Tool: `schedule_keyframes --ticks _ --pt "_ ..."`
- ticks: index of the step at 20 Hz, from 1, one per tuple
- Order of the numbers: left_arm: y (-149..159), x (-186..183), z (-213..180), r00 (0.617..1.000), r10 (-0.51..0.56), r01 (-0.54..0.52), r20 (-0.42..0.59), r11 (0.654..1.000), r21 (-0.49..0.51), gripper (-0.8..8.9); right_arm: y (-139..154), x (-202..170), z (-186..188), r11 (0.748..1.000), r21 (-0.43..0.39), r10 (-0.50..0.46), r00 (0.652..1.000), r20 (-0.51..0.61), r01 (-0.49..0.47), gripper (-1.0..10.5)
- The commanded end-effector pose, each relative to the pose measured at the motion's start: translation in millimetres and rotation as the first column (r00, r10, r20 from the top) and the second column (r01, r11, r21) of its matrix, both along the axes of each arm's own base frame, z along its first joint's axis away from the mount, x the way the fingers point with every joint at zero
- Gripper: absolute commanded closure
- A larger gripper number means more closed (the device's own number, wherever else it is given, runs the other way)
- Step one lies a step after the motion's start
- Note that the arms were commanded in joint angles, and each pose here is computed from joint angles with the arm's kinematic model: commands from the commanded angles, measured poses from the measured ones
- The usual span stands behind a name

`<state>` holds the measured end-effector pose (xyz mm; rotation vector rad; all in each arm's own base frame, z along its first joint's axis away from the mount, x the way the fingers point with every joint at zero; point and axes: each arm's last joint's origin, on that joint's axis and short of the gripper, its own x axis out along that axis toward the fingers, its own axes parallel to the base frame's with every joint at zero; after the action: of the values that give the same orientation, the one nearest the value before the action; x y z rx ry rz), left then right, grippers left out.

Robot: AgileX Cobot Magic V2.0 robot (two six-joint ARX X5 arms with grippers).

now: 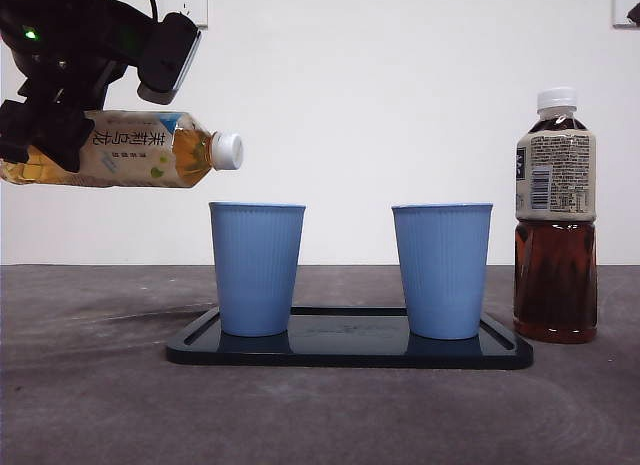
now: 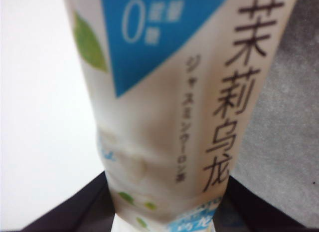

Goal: Pour the drink into the cup

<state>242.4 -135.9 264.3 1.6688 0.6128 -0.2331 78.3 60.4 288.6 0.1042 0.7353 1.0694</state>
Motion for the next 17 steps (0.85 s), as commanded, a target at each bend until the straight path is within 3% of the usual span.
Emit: schedule_keyframes --ticks 1,4,6,7,8,10,11,13,17 --pt "-6 5 14 0.996 0.041 -0.034 0.078 0.995 -0.091 6.32 1 0 4 1.0 0.005 0.014 1.0 0.024 -0.014 5.5" --pt "-6 4 21 0.979 0.155 -0.11 0.131 0.947 -0.301 6.32 1 0 4 1.0 0.005 0.014 1.0 0.023 -0.014 5.5" --pt "-2 0 30 0.964 0.225 -0.129 0.143 0.863 -0.488 6.32 1 0 4 1.0 0.005 0.014 1.0 0.023 -0.014 5.5" --pt "1 -3 35 0.958 0.255 -0.129 0.133 0.793 -0.596 6.32 1 0 4 1.0 0.005 0.014 1.0 0.023 -0.014 5.5" --pt "5 -7 41 0.952 0.288 -0.13 0.106 0.69 -0.712 6.32 1 0 4 1.0 0.005 0.014 1.0 0.023 -0.014 5.5" --pt "15 -15 51 0.945 0.328 -0.151 0.001 0.436 -0.887 6.32 1 0 4 1.0 0.005 0.014 1.0 0.022 -0.014 5.5" --pt "21 -17 54 0.941 0.335 -0.162 -0.046 0.328 -0.931 6.32 1 0 4 1.0 0.004 0.014 1.0 0.023 -0.014 5.5" --pt "30 -19 56 0.943 0.316 -0.166 -0.099 0.191 -0.968 6.32 1 0 4 1.0 0.005 0.014 1.0 0.023 -0.014 5.5" --pt "41 -18 40 0.942 0.304 -0.146 -0.142 -0.01 -0.989 6.32 1 0 4 1.0 0.005 0.014 1.0 0.023 -0.014 5.5"
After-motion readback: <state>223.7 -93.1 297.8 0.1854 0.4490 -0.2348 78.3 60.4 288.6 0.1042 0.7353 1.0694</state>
